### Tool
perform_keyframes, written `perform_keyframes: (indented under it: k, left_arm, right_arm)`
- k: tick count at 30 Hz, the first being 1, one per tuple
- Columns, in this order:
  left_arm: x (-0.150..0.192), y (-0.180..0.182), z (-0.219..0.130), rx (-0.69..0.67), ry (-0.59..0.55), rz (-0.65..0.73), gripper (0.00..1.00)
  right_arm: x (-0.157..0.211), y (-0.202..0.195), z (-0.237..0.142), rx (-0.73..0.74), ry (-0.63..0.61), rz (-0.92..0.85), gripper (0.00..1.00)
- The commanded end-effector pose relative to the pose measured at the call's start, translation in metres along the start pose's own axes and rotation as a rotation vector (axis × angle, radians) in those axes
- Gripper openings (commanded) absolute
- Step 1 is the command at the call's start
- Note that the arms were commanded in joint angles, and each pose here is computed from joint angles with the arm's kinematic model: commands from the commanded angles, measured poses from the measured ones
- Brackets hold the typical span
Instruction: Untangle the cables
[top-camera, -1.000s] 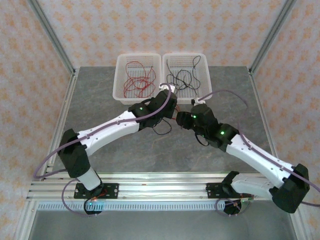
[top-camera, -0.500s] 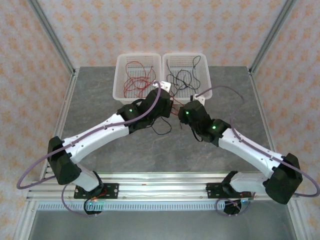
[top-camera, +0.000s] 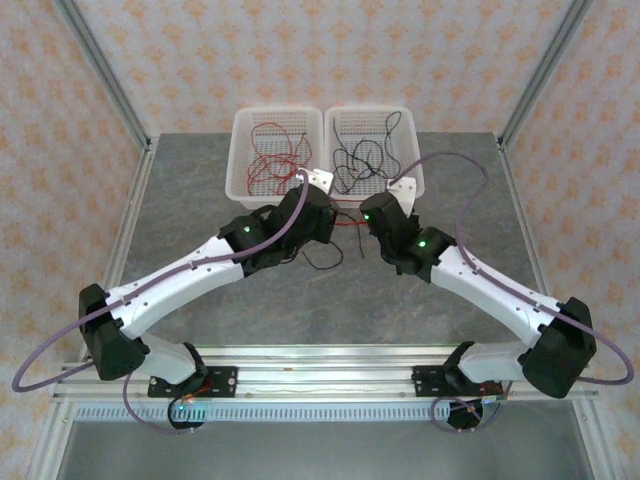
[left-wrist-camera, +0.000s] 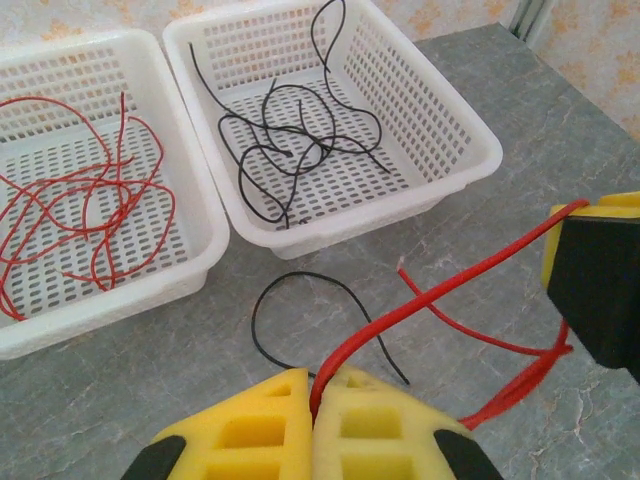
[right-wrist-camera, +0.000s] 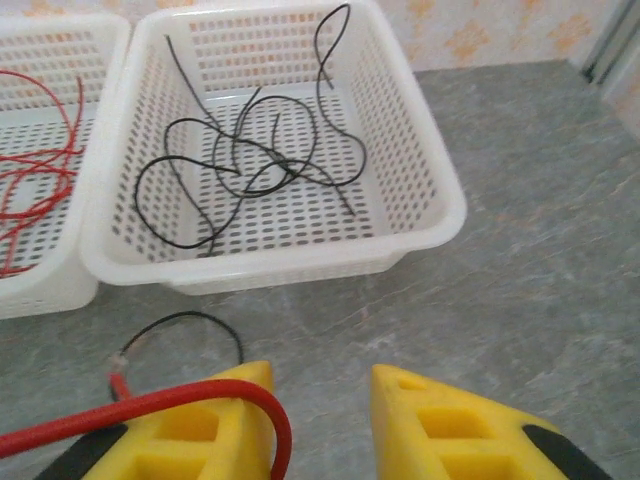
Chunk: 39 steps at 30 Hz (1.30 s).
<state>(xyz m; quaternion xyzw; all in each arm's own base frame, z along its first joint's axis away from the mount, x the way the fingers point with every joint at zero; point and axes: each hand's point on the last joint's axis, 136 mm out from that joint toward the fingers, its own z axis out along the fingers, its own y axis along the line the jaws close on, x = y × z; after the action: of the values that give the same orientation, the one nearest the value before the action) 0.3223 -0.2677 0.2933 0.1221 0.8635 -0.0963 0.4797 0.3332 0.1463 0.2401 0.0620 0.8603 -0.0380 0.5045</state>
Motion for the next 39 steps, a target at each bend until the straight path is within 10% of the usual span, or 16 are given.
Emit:
perform_keyframes:
  k: [1,19,39]
  left_arm:
    - [-0.003,0.048,-0.025,-0.188,-0.023,0.028,0.00]
    - [-0.009,0.069,-0.040,-0.272,-0.052,0.048,0.00]
    - [-0.143,0.181,0.010,-0.600,-0.314,-0.070,0.00]
  right_arm:
    - [-0.009,-0.063,0.001,0.305,-0.037,-0.154,0.30]
    - [-0.044,-0.084,-0.010,0.416,-0.108,-0.254,0.31]
    - [0.027,-0.041,-0.019,-0.096,0.061,0.094,0.35]
